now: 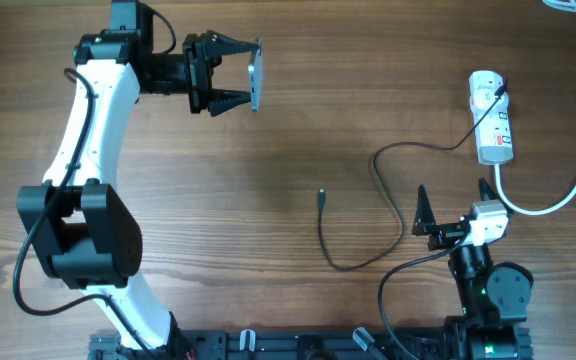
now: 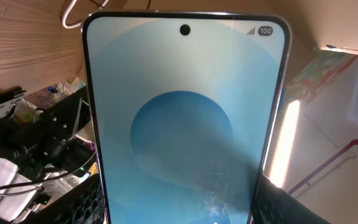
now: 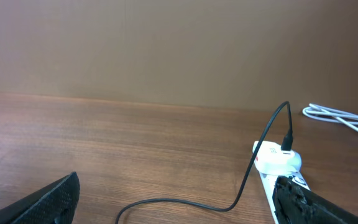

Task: Plug charger to phone and switch on socket
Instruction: 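Lift the phone with the left gripper and raise it upright, then move the right gripper to the phone held by the left gripper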

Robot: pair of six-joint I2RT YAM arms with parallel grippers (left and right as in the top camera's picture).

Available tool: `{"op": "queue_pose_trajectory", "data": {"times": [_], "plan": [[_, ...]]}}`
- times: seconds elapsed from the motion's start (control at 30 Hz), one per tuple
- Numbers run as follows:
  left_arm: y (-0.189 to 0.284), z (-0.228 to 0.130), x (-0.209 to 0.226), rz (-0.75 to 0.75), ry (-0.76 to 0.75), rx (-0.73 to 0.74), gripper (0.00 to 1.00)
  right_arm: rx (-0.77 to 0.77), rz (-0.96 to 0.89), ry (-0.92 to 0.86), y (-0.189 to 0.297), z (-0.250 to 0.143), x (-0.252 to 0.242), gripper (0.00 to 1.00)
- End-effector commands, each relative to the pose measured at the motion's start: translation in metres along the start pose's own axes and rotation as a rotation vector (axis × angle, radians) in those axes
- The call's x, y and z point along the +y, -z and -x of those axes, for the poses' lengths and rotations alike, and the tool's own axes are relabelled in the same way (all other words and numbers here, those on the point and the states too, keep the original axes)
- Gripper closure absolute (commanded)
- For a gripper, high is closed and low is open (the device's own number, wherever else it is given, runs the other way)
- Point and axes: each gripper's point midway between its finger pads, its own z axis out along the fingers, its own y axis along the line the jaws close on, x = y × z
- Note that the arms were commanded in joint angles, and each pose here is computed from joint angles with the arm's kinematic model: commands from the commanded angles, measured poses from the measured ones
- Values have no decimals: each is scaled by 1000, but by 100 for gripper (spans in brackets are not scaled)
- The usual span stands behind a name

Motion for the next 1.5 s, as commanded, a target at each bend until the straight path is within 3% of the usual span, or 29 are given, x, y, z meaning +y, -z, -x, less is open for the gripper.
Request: {"op": "queue_pose_trajectory", "data": {"times": [0.0, 0.8, 0.9, 0.97, 1.03, 1.13, 1.2, 1.33, 1.47], "plan": [[3, -21, -13, -35, -37, 38, 37, -4, -14, 18, 0, 1, -3, 0], [3, -21, -12, -32, -38, 35, 38, -30, -4, 18, 0, 7, -1, 0], [3, -21, -12, -32, -38, 35, 39, -16, 482, -183, 20, 14, 79, 0], [3, -18, -10, -19, -38, 17, 39, 57, 608, -382, 31, 14, 97, 0], [2, -16, -9, -13, -38, 7, 38, 39, 636, -549, 34, 33, 98, 0], [0, -17, -8, -7, -38, 10, 38, -222, 769, -472, 62, 103, 105, 0], [-6, -19, -7, 3, -38, 22, 39, -278, 753, -425, 71, 139, 102, 1], [-17, -21, -2, 30, -40, 30, 38, -151, 673, -278, 62, 185, 99, 0], [-20, -16, 3, 62, -41, -2, 38, 195, 651, -336, 32, 214, 99, 0]]}}
